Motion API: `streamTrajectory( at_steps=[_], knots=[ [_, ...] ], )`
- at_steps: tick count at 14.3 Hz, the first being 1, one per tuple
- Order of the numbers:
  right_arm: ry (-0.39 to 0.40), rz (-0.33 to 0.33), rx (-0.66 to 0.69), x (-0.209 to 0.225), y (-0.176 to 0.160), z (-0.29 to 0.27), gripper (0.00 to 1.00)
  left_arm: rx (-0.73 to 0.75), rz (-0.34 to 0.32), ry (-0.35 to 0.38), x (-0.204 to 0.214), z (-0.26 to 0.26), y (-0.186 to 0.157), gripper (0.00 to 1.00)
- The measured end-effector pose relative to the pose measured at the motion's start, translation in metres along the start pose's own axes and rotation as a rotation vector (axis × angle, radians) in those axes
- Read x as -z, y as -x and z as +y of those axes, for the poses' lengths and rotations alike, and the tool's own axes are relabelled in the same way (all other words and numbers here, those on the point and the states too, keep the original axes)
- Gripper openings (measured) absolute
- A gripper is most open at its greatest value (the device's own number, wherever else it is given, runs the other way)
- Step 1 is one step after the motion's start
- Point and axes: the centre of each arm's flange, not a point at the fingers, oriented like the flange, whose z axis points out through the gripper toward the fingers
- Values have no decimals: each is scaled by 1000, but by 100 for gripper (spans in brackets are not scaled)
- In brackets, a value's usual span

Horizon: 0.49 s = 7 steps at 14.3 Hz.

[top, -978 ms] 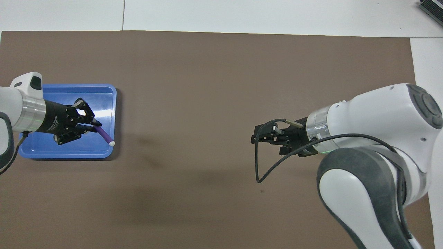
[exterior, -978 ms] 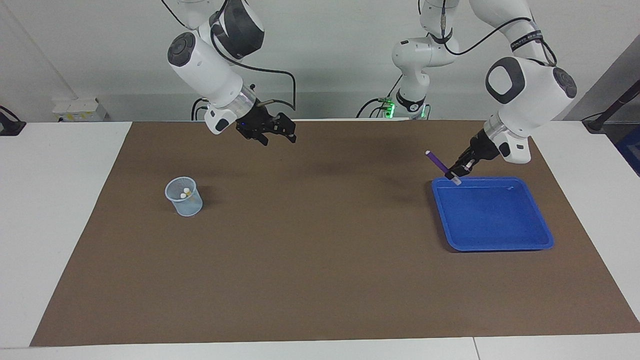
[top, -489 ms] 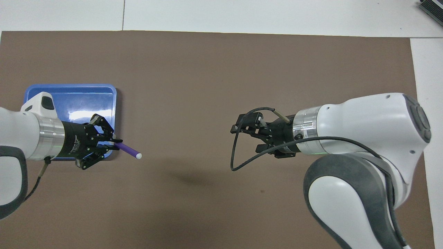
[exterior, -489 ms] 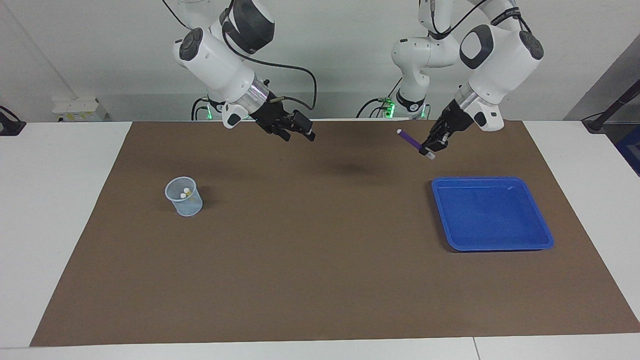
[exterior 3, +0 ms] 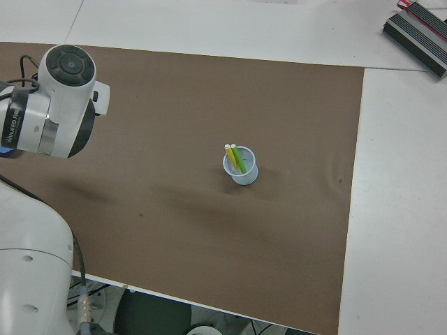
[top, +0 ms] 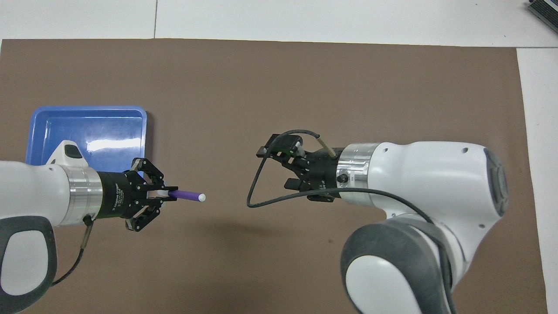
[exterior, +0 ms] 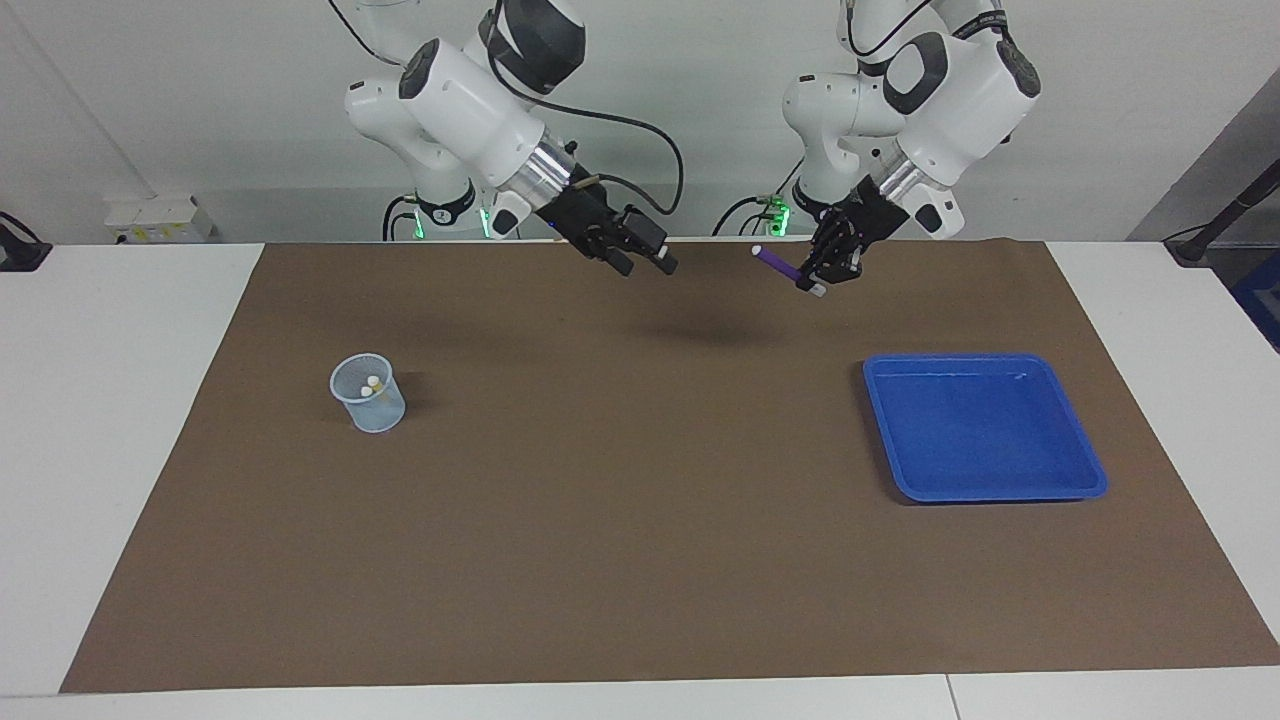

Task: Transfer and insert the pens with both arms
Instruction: 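Lift the purple pen with the left gripper while the right gripper approaches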

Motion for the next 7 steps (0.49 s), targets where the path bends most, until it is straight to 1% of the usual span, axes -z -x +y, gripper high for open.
streamTrajectory(
  at_steps=[1,3,7],
  knots=[
    [-6,-4,-6,-7,13,-4,100,17,0,8,-2,-9,8,17],
    [-4,-17,2,-15,30,-7,100,42,-2,17,-3,-21,21,17],
    [-49,13,-8,-19,41,-14,100,108,2,25,-2,-30,33,17]
  ],
)
